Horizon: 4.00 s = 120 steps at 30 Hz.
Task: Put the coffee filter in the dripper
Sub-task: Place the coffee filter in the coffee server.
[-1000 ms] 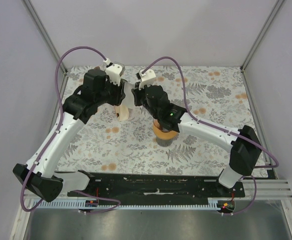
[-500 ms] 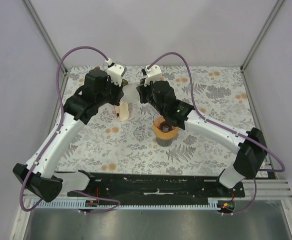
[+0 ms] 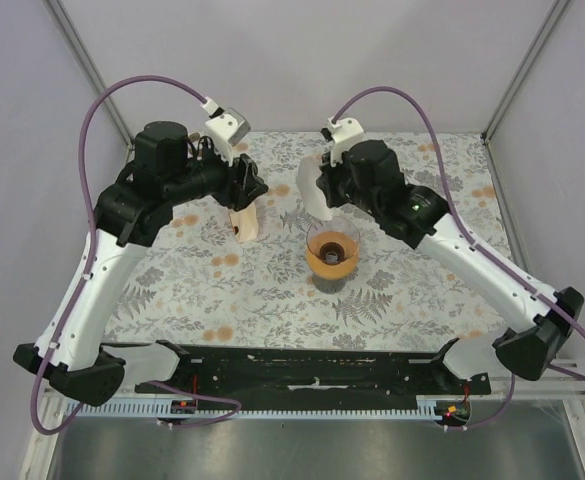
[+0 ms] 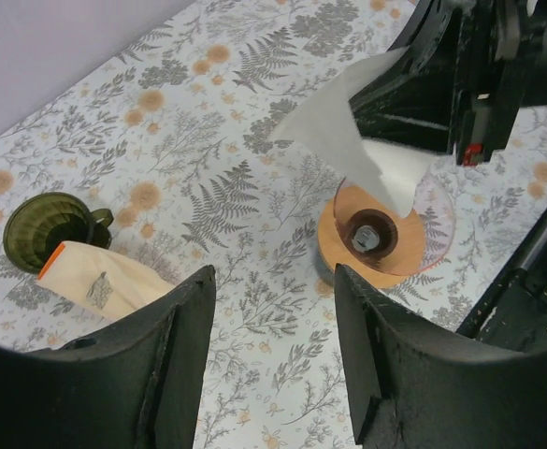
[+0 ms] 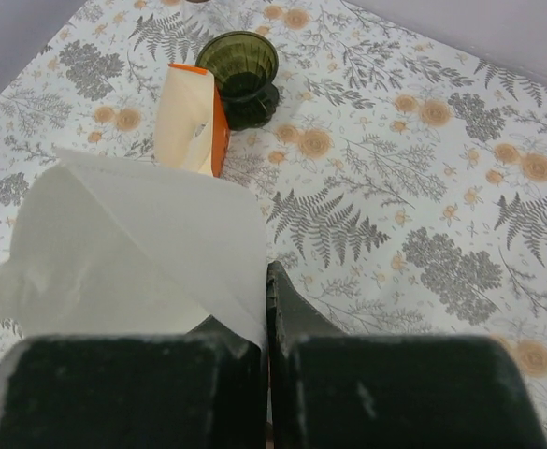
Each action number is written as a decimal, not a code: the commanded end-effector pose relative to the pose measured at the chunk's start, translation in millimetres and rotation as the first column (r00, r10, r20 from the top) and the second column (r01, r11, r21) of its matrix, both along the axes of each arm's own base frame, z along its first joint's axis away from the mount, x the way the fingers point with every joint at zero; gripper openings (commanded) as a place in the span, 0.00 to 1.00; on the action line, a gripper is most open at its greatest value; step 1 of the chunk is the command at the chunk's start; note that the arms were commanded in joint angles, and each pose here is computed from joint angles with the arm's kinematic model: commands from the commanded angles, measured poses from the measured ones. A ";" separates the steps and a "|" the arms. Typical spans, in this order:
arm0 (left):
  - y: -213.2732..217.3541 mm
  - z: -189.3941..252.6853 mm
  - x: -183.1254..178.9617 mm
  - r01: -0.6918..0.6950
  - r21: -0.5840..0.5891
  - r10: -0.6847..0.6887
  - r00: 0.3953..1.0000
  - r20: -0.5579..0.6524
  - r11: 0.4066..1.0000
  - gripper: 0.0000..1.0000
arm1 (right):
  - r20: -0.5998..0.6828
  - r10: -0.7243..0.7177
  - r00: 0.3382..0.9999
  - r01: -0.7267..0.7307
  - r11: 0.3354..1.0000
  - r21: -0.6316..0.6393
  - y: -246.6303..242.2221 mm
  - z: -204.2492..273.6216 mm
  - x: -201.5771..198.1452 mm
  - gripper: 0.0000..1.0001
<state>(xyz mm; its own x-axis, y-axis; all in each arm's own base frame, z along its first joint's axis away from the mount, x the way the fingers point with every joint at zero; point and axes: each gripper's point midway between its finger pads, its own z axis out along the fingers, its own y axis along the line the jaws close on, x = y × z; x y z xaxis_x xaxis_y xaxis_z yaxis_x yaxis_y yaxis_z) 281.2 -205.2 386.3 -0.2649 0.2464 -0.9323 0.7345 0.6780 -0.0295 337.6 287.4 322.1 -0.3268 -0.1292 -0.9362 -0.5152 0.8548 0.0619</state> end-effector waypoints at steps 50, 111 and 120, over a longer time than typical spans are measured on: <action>-106.4 -132.8 -11.7 0.129 0.069 -0.096 0.929 -0.358 0.989 0.02 | -0.417 0.150 0.897 -0.264 0.937 -0.229 -51.8 -65.8 -75.9 0.52; -63.6 -92.5 14.5 -0.114 -0.205 -0.004 0.865 -0.502 0.972 0.51 | -0.427 0.266 0.864 -0.406 0.870 -0.279 -22.4 -142.1 -71.4 0.00; -72.3 -120.4 -9.1 -0.086 -0.260 -0.092 0.792 -0.604 0.962 0.56 | -0.434 0.204 0.878 -0.360 0.879 -0.314 -18.4 -153.5 -62.3 0.00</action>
